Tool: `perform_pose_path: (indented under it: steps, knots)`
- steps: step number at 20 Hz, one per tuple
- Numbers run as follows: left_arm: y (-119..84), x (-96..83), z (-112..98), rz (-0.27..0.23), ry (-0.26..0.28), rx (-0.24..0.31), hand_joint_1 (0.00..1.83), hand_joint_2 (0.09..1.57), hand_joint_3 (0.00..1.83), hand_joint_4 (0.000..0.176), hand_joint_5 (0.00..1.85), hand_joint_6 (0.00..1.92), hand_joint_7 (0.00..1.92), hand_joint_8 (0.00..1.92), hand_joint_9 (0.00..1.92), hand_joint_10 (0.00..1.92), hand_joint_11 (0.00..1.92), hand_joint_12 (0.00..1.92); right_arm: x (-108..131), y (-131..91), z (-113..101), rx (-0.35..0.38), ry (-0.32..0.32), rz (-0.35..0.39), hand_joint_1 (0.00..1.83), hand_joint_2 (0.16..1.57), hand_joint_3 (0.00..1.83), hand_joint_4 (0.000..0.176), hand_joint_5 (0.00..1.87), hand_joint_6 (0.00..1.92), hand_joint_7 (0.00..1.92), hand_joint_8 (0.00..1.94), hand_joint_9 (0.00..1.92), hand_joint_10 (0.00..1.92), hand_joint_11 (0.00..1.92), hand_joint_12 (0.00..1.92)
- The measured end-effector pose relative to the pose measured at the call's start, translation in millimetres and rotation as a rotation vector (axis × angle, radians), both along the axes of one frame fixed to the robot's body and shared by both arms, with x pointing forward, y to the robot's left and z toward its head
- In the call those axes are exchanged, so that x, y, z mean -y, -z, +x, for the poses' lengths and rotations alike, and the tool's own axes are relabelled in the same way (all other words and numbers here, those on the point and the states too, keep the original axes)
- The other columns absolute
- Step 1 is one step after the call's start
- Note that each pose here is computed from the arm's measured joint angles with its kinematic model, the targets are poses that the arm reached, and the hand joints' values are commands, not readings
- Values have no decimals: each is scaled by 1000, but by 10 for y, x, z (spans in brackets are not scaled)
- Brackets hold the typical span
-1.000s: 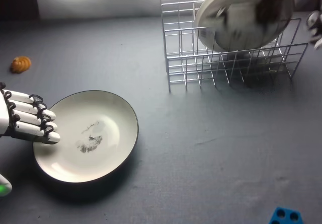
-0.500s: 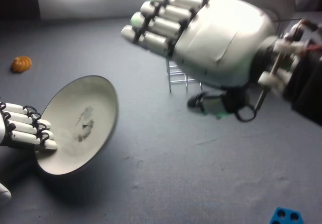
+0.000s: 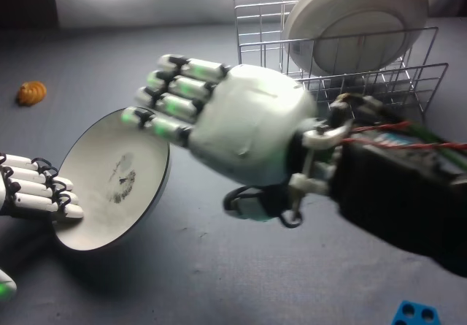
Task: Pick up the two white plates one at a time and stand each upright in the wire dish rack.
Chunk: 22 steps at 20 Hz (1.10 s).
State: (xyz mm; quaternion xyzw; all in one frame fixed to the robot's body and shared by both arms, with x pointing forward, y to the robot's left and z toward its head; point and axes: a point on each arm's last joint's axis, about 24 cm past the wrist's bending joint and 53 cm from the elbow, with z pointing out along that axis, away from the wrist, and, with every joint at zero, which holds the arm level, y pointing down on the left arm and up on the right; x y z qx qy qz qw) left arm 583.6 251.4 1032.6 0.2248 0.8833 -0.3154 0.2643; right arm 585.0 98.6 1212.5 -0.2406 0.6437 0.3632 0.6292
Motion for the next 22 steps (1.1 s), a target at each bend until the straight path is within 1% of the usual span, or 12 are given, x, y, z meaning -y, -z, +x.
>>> perform_pose_path:
  steps: [2,3,5,6,7,9,10,14,16,17,20,22]
  knots:
    - [1,2,-1,0,1,0,0,1069,0,0,167,4,179,5,169,5,0,401,-110,44,27,-3,-8,0,962,947,0,0,0,0,0,0,0,0,0,0]
    - [4,5,-2,0,1,-1,0,1069,0,0,164,2,180,5,172,5,0,406,-163,87,65,-6,-6,4,1005,943,0,0,0,0,0,0,0,0,0,0]
    - [5,12,-3,-2,2,-1,0,1069,0,0,164,2,179,3,172,4,0,405,-220,179,189,-54,6,30,1058,959,3,0,0,0,0,0,0,0,0,0]
    - [4,12,-3,-3,1,-2,0,1071,1,0,162,1,161,2,143,3,0,359,-235,220,228,-72,8,35,1105,945,0,0,0,0,0,0,0,0,0,0]
    - [4,8,-2,-2,1,-2,0,1070,0,0,164,1,164,3,142,4,0,333,-261,261,286,-81,12,36,1105,927,0,0,0,0,0,0,0,0,0,0]
    - [5,8,-3,-2,2,-2,0,1069,0,0,181,1,185,3,168,5,0,400,-334,309,323,-57,-1,31,1091,909,0,0,0,0,0,0,0,0,0,0]
    - [5,12,-3,-3,3,-2,0,1073,1,0,172,1,168,3,150,3,0,358,-372,347,327,-47,-8,22,1093,916,0,0,0,0,0,0,0,0,0,0]
    - [6,17,-3,-5,3,-3,0,1072,0,0,184,2,193,6,179,7,0,406,-601,475,322,-52,-34,12,1094,913,0,0,0,0,0,0,0,0,0,0]
    - [5,18,-3,-5,2,-3,0,1067,0,0,181,0,190,3,176,4,0,408,-611,509,362,-98,-28,46,1122,920,0,0,0,0,0,0,0,0,0,0]
    - [5,16,-1,-5,2,-2,0,1064,0,0,176,0,186,1,172,2,0,397,-602,511,388,-120,-24,66,1100,922,0,0,0,0,0,0,0,0,0,0]
    - [5,18,-3,-5,3,-3,0,1064,0,0,173,2,184,0,168,0,0,359,-595,453,410,-135,-39,131,1111,938,3,0,0,0,0,0,0,0,0,0]
    - [7,15,-3,-3,3,-2,0,1067,0,0,157,0,169,0,155,0,0,354,-615,456,385,-138,-48,140,1093,960,13,0,0,0,0,0,0,0,0,0]
